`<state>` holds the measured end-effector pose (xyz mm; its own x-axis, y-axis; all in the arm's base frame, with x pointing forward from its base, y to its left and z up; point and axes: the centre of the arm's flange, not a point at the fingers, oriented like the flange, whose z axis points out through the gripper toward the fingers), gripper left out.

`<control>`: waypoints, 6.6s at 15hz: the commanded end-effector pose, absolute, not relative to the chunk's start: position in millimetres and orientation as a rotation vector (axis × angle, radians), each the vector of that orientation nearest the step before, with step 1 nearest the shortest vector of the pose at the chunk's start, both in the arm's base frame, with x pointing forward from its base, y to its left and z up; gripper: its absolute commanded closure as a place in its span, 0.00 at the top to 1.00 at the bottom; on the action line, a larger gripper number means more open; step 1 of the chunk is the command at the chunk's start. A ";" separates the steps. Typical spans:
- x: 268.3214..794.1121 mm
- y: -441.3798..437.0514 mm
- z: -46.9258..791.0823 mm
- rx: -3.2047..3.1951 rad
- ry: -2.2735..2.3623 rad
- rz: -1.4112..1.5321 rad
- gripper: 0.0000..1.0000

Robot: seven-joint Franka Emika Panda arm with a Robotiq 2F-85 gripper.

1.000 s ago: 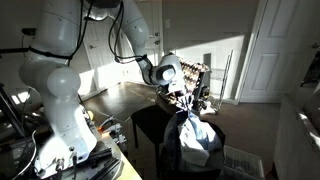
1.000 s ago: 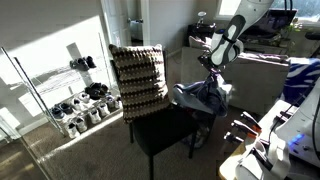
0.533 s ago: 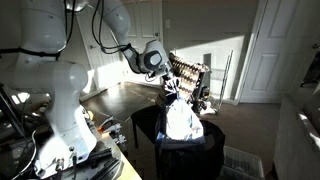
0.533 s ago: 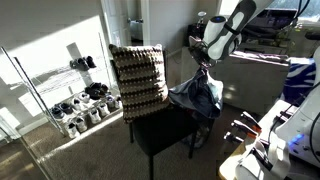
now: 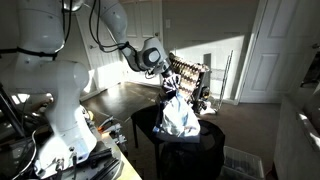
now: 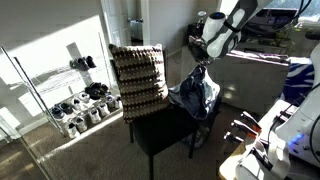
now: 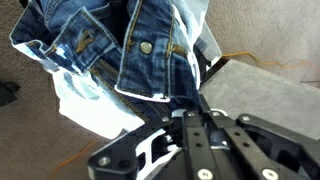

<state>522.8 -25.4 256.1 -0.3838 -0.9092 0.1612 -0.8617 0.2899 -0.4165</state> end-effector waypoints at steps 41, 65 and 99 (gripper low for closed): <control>535.6 -128.6 262.2 -1.150 2.710 -0.843 0.74; 567.3 -191.6 46.8 -1.337 3.011 -0.214 0.70; 600.6 -226.9 -203.8 -1.847 3.131 0.618 0.00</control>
